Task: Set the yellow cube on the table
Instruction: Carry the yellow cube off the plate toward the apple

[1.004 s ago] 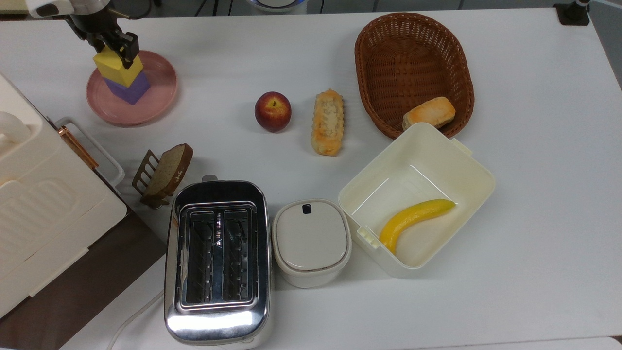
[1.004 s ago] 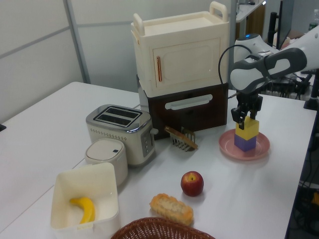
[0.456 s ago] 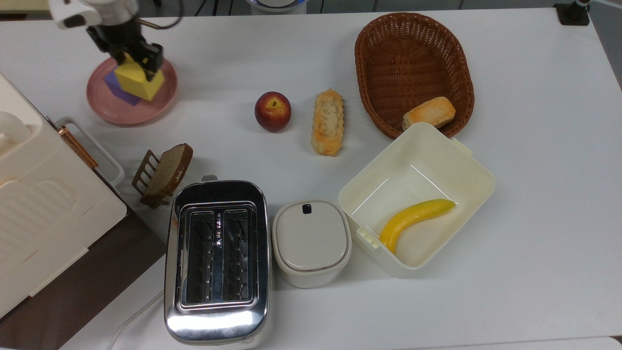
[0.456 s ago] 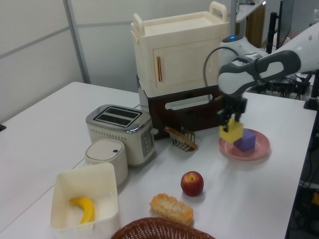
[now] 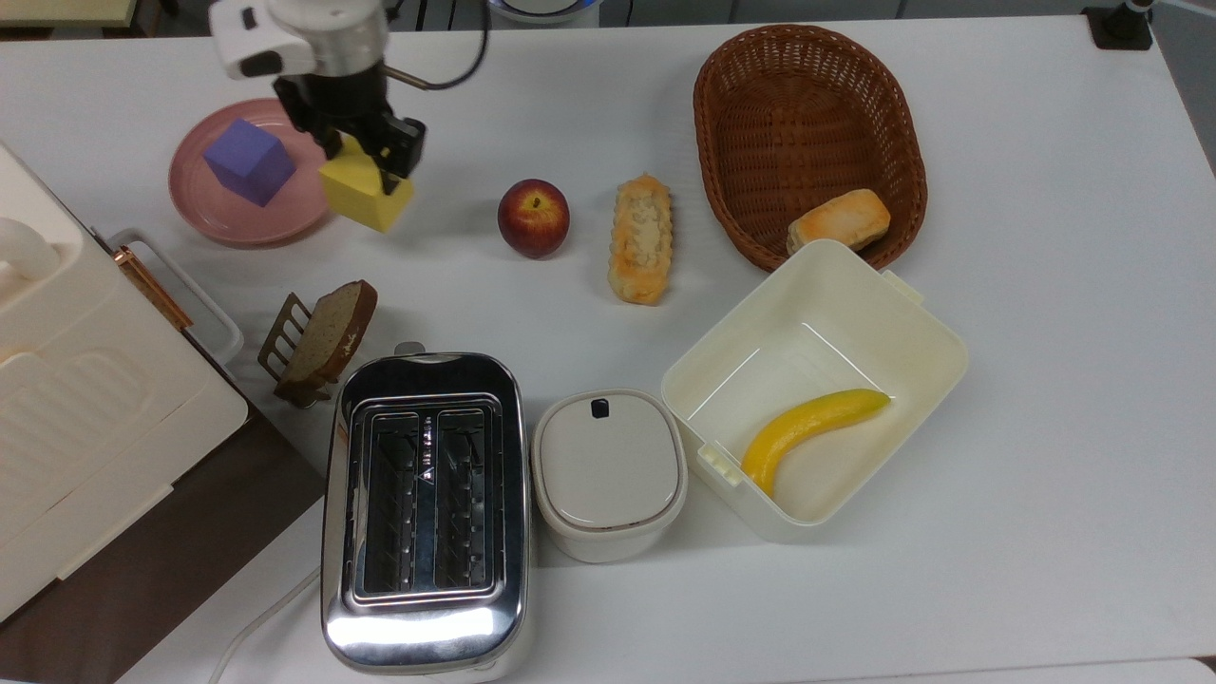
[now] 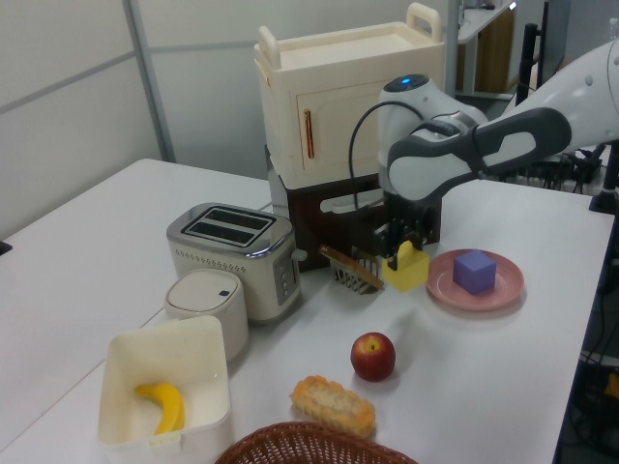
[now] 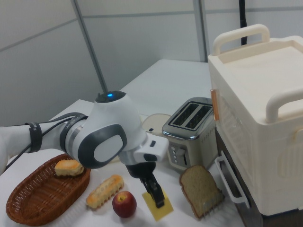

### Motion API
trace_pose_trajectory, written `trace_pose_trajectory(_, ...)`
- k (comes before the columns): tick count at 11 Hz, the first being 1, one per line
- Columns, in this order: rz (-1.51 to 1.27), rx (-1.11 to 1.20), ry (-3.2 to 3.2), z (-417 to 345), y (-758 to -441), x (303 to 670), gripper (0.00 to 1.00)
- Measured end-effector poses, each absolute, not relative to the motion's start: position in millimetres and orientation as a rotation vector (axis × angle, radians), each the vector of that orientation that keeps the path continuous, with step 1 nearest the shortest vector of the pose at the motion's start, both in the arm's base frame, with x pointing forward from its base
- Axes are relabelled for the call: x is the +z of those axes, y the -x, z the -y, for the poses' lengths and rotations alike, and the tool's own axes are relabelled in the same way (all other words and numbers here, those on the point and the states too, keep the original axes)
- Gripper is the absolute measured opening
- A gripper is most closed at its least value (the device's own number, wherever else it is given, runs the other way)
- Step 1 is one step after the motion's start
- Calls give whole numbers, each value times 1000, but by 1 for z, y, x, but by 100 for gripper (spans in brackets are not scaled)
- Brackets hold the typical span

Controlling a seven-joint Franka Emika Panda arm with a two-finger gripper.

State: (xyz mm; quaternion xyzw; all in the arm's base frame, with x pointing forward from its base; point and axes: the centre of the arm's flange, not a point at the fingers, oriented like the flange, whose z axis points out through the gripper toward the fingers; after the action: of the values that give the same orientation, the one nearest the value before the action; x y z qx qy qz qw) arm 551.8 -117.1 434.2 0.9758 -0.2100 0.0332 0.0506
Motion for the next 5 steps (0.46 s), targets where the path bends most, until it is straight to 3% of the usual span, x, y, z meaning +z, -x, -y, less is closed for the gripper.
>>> trace_pose_trajectory(5, 779, 168, -2930, 24, -616, 402, 59)
